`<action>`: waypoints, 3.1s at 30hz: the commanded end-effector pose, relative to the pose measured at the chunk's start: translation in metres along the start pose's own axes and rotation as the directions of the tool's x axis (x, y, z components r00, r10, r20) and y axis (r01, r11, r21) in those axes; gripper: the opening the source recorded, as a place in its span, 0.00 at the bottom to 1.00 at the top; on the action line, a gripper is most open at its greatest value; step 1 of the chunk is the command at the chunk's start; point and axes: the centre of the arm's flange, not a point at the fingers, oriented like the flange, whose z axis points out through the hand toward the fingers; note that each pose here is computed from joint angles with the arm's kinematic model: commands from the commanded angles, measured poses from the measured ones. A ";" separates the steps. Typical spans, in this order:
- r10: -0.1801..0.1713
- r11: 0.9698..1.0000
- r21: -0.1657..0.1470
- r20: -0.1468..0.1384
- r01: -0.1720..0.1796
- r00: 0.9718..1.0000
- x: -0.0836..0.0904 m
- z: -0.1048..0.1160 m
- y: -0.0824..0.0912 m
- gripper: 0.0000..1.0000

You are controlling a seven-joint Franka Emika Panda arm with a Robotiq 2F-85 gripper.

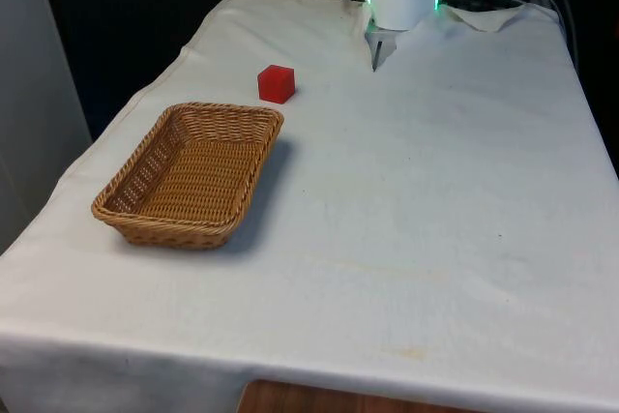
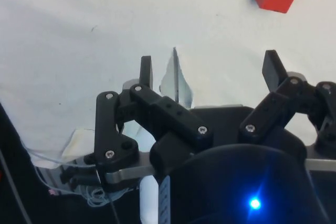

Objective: Pick up the cube and place it into the basket.

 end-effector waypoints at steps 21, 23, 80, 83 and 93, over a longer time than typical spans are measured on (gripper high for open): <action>0.030 0.999 -0.032 0.006 -0.030 1.000 -0.031 0.023 0.043 1.00; 0.029 0.999 -0.036 -0.006 -0.029 1.000 -0.036 0.025 0.048 1.00; 0.100 0.995 0.021 -0.021 -0.099 0.995 -0.105 0.087 0.154 1.00; 0.107 0.994 0.024 -0.021 -0.107 0.994 -0.106 0.091 0.159 1.00; 0.134 0.991 0.034 -0.016 -0.133 0.991 -0.111 0.102 0.174 1.00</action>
